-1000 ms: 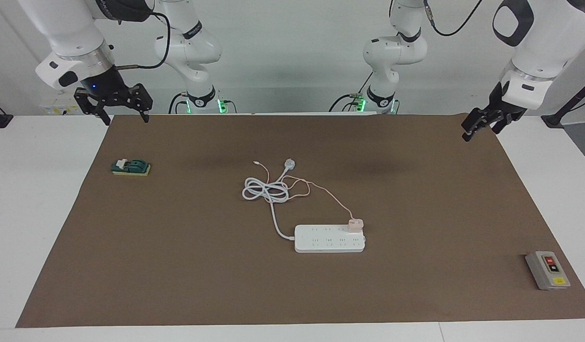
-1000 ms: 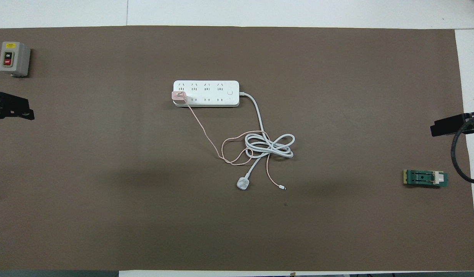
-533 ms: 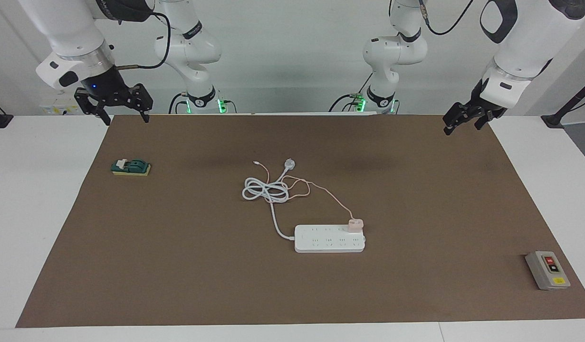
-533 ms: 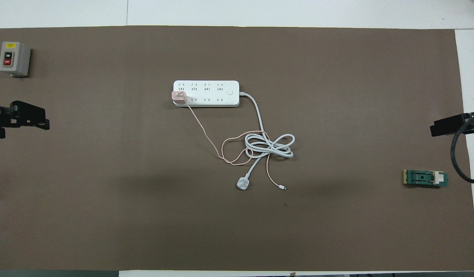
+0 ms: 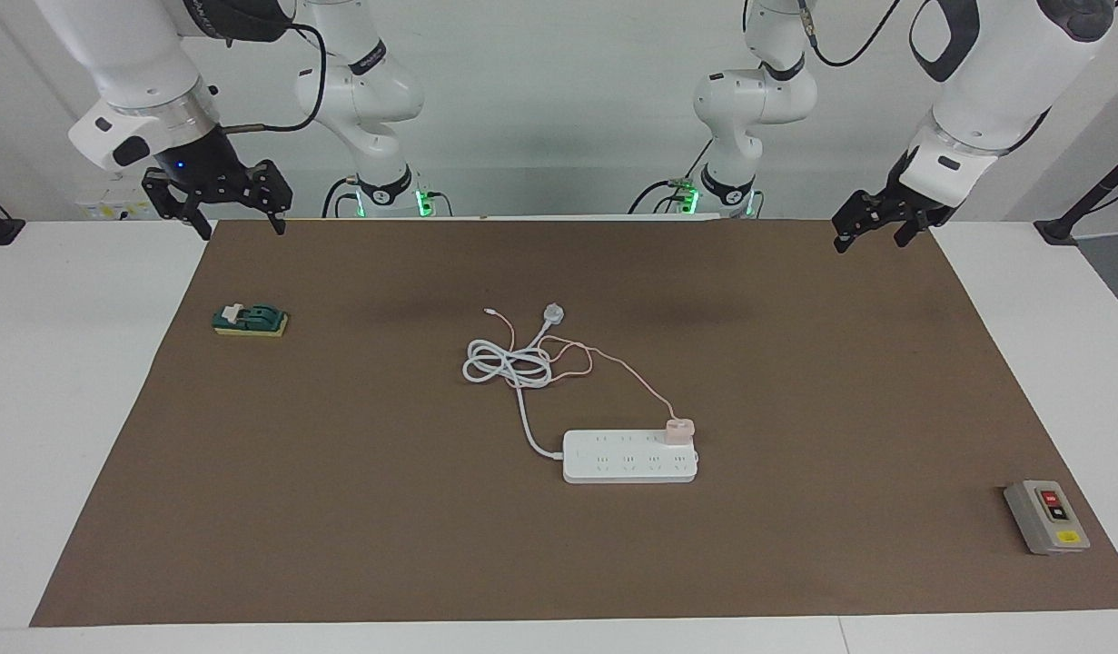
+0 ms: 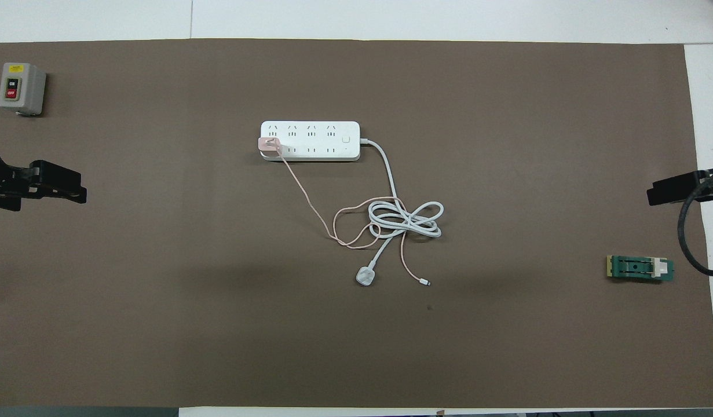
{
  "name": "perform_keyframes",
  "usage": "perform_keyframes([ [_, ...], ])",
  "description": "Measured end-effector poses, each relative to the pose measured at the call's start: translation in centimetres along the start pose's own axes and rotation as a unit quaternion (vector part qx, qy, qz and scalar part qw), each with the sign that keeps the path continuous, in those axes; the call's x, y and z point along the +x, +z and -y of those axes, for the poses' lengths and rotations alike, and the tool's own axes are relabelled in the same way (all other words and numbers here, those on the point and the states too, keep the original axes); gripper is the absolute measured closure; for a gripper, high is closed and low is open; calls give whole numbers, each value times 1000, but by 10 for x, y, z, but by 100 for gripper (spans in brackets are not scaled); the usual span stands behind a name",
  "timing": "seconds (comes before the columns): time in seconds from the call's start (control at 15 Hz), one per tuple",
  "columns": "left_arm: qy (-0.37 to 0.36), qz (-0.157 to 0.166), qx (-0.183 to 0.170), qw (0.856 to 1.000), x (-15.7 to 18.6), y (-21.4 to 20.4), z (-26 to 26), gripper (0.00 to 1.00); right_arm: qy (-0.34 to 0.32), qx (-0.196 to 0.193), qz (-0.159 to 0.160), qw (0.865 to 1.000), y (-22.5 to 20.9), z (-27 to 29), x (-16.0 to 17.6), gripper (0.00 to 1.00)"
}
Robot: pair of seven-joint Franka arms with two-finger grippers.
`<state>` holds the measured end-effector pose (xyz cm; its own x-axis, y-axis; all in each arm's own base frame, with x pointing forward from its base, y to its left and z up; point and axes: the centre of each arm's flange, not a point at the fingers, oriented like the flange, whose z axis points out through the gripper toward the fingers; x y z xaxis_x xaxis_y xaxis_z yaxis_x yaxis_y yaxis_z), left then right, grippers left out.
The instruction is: Plug charger into power strip
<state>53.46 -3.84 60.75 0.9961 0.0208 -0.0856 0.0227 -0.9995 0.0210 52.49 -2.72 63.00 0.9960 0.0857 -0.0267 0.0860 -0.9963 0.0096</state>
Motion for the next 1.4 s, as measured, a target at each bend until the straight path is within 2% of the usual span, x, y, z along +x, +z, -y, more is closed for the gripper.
perform_keyframes([
  [0.4, 33, -8, 0, 999, 0, -1, -14, 0, 0, 0, 0, 1000, 0, 0, 0, 0],
  [1.4, 37, -8, 0, 999, 0, -1, -17, 0, 0, 0, 0, 1000, 0, 0, 0, 0],
])
